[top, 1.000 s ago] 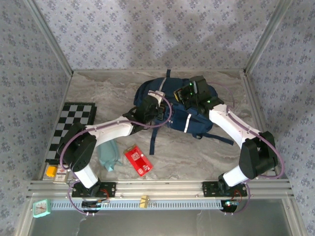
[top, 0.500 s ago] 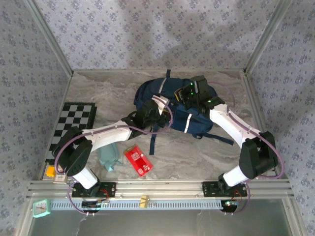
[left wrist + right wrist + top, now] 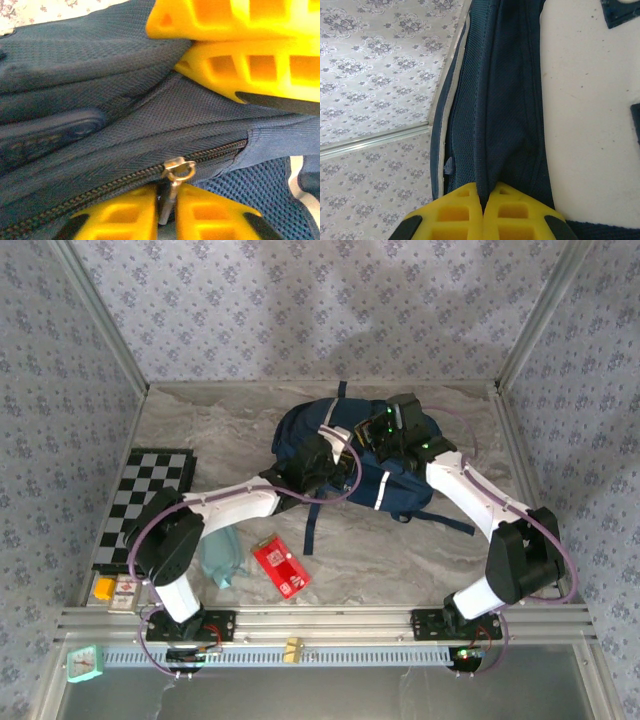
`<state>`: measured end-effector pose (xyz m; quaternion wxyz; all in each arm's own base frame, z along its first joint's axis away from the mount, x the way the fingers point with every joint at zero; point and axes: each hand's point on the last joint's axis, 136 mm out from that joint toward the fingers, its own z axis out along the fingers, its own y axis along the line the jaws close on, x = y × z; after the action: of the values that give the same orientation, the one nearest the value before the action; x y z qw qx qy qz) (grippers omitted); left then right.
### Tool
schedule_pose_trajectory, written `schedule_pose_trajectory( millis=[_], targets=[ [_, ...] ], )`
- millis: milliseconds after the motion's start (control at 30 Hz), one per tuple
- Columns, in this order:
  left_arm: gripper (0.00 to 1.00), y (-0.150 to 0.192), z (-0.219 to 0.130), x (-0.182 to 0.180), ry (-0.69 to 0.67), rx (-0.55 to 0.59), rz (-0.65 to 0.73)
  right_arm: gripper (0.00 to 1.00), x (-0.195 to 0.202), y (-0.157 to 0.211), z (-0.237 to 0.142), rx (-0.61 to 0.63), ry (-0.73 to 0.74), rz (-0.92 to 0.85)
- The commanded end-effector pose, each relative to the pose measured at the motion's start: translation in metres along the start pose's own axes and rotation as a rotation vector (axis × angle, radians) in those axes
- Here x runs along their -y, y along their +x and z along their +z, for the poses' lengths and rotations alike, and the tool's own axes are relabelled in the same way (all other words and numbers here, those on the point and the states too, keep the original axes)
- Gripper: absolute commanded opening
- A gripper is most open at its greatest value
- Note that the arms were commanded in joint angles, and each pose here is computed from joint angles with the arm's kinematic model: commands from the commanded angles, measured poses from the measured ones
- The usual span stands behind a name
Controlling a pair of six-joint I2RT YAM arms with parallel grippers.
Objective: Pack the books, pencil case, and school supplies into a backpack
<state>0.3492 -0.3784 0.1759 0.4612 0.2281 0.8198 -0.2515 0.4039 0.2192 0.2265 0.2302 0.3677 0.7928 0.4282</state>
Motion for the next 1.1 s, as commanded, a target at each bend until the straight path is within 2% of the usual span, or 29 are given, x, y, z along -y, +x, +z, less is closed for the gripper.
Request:
schedule_pose_trajectory(
  millis=[0, 33, 167, 367, 733, 900, 1067],
  targets=[
    [0.03, -0.028, -0.001, 0.006, 0.021, 0.078, 0.004, 0.0, -0.064, 0.003, -0.025, -0.013, -0.198, -0.065],
    [0.0, -0.029, -0.003, 0.006, 0.022, 0.079, 0.006, 0.0, -0.063, 0.003, -0.024, -0.015, -0.196, -0.063],
    [0.0, -0.025, -0.009, -0.006, -0.015, 0.065, 0.022, 0.0, -0.058, 0.001, -0.027, -0.019, -0.18, -0.075],
    [0.0, -0.015, -0.023, -0.043, -0.08, 0.055, 0.002, 0.0, -0.046, 0.003, -0.032, -0.04, -0.147, -0.117],
    [0.0, 0.006, -0.038, -0.087, -0.14, 0.004, 0.007, 0.0, -0.016, 0.007, -0.028, -0.139, -0.057, -0.216],
    [0.0, 0.014, -0.052, -0.051, -0.039, -0.01, 0.067, 0.0, -0.017, -0.001, -0.019, -0.194, -0.074, -0.315],
    [0.0, 0.023, -0.055, -0.008, 0.021, -0.036, 0.116, 0.0, -0.041, -0.004, -0.008, -0.284, -0.119, -0.465]
  ],
)
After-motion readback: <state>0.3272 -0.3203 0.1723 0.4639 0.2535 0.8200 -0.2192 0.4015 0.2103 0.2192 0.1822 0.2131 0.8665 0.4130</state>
